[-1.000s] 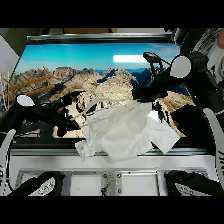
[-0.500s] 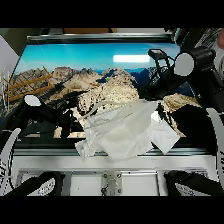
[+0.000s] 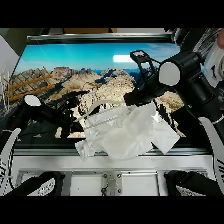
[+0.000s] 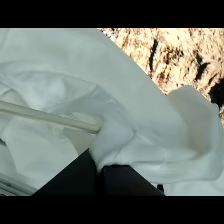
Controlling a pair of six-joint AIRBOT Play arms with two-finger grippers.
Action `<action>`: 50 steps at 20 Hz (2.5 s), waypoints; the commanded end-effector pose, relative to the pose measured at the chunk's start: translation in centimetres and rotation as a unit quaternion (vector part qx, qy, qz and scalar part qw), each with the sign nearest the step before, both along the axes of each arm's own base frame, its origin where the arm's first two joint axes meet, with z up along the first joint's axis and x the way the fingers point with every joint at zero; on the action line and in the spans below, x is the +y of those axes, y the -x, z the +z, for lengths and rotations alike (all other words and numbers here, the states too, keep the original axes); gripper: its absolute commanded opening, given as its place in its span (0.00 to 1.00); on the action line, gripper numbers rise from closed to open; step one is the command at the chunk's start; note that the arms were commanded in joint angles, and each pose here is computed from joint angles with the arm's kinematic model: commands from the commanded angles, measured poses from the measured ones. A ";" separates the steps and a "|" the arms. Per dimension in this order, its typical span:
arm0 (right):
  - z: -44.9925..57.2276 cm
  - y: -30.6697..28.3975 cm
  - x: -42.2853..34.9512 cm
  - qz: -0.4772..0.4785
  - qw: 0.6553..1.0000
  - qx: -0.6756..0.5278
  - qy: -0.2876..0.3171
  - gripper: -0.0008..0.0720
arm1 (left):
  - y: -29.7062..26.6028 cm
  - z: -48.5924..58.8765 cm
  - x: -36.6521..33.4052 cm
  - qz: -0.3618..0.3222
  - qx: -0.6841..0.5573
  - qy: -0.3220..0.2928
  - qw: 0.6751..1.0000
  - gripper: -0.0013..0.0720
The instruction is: Fold the clothes and pants, and hang the long-sleeved shirts on hangers.
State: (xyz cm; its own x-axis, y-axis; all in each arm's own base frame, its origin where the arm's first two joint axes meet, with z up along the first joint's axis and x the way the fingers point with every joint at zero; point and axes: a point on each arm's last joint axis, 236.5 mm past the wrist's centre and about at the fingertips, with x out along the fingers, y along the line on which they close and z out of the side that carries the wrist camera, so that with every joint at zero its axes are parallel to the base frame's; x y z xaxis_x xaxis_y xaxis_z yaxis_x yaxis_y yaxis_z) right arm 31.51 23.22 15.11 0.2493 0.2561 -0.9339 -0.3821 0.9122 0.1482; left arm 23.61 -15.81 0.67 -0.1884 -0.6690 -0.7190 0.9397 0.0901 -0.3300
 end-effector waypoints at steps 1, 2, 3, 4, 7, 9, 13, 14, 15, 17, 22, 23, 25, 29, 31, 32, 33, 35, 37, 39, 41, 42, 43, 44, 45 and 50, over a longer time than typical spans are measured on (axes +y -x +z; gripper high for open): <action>0.9 0.7 2.7 0.029 0.999 -0.018 -0.021 0.03 | 0.0 0.0 -0.1 0.000 0.001 0.001 1.000 0.04; 1.0 0.8 3.4 0.035 0.999 -0.022 -0.026 0.03 | 0.0 0.0 0.0 0.000 0.001 0.001 1.000 0.04; 1.3 0.6 3.7 0.038 0.998 -0.029 -0.031 0.03 | 0.0 0.0 0.0 0.000 0.001 0.001 1.000 0.04; 1.6 0.4 3.8 0.036 0.998 -0.032 -0.033 0.03 | 0.0 0.0 0.0 0.000 0.001 0.000 1.000 0.04; 1.7 -0.2 0.4 -0.015 0.999 -0.034 0.020 0.03 | 0.1 -0.1 0.1 -0.001 0.001 -0.003 1.000 0.04; 1.8 -0.3 -2.3 -0.041 0.996 -0.035 0.064 0.03 | 0.1 -0.2 0.2 -0.002 0.001 -0.004 1.000 0.04; 2.7 0.0 -4.5 -0.072 0.994 -0.035 0.070 0.03 | 0.3 -0.1 0.2 -0.004 0.004 -0.004 1.000 0.04; 2.9 -0.1 -5.0 -0.082 0.994 -0.035 0.071 0.03 | 0.4 -0.1 0.1 -0.006 0.006 -0.003 1.000 0.04; 3.2 -0.2 -5.3 -0.088 0.993 -0.038 0.068 0.03 | 0.5 0.0 0.1 -0.008 0.008 -0.003 1.000 0.04; 3.3 -0.2 -5.1 -0.087 0.993 -0.042 0.064 0.03 | 0.7 0.0 0.1 -0.010 0.010 -0.002 1.000 0.04; 3.7 -0.7 -3.7 -0.076 0.995 -0.054 0.038 0.03 | 0.7 0.0 0.1 -0.010 0.011 -0.002 1.000 0.03; 3.9 -0.8 -3.1 -0.070 0.995 -0.061 0.032 0.03 | 0.7 0.0 0.1 -0.010 0.011 -0.002 1.000 0.04; 4.3 -0.9 -1.5 -0.054 0.995 -0.079 0.017 0.03 | 0.7 0.0 0.1 -0.010 0.011 -0.001 1.000 0.04; 4.5 -0.8 1.9 -0.018 0.994 -0.103 -0.005 0.03 | 0.7 0.0 0.1 -0.010 0.010 -0.001 1.000 0.04; 4.4 -0.5 3.5 -0.001 0.994 -0.108 -0.014 0.03 | 0.7 0.0 0.1 -0.010 0.010 -0.001 1.000 0.04; 4.3 -0.2 4.4 0.009 0.994 -0.109 -0.019 0.03 | 0.7 0.0 0.1 -0.010 0.010 -0.001 1.000 0.04; 4.3 0.1 5.3 0.019 0.993 -0.110 -0.026 0.03 | 0.7 0.0 0.1 -0.010 0.010 -0.001 1.000 0.04; 4.5 0.8 7.6 0.049 0.991 -0.118 -0.048 0.03 | 0.7 0.0 0.1 -0.010 0.010 -0.001 1.000 0.04; 5.0 1.6 10.2 0.081 0.986 -0.124 -0.081 0.03 | 0.6 0.0 0.1 -0.010 0.010 -0.001 1.000 0.04; 5.3 2.4 12.3 0.107 0.980 -0.125 -0.109 0.03 | 0.6 0.1 0.1 -0.009 0.010 0.000 1.000 0.04; 5.2 3.1 13.9 0.132 0.976 -0.120 -0.126 0.03 | 0.6 0.1 0.0 -0.009 0.010 0.000 1.000 0.04; 5.0 3.3 14.3 0.135 0.975 -0.117 -0.129 0.03 | 0.6 0.1 0.0 -0.009 0.010 0.000 1.000 0.04; 4.8 3.5 14.6 0.138 0.975 -0.115 -0.129 0.03 | 0.6 0.1 0.0 -0.009 0.010 0.000 1.000 0.04; 4.6 3.6 14.9 0.140 0.975 -0.114 -0.128 0.03 | 0.6 0.1 0.0 -0.009 0.010 0.000 1.000 0.04; 4.5 3.7 15.0 0.142 0.975 -0.113 -0.127 0.03 | 0.6 0.1 0.0 -0.009 0.010 0.000 1.000 0.04; 4.3 3.9 15.2 0.145 0.975 -0.110 -0.126 0.05 | 0.6 0.1 0.0 -0.009 0.010 0.000 1.000 0.04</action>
State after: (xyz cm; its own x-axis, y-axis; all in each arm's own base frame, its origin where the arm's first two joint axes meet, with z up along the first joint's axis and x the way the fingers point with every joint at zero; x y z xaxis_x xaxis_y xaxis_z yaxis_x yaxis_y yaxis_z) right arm 27.79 38.04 19.40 0.3268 0.5520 -0.7672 -0.6592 0.7148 0.2335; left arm 22.98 -15.76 0.77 -0.2150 -0.6658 -0.7145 0.9343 0.0728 -0.3490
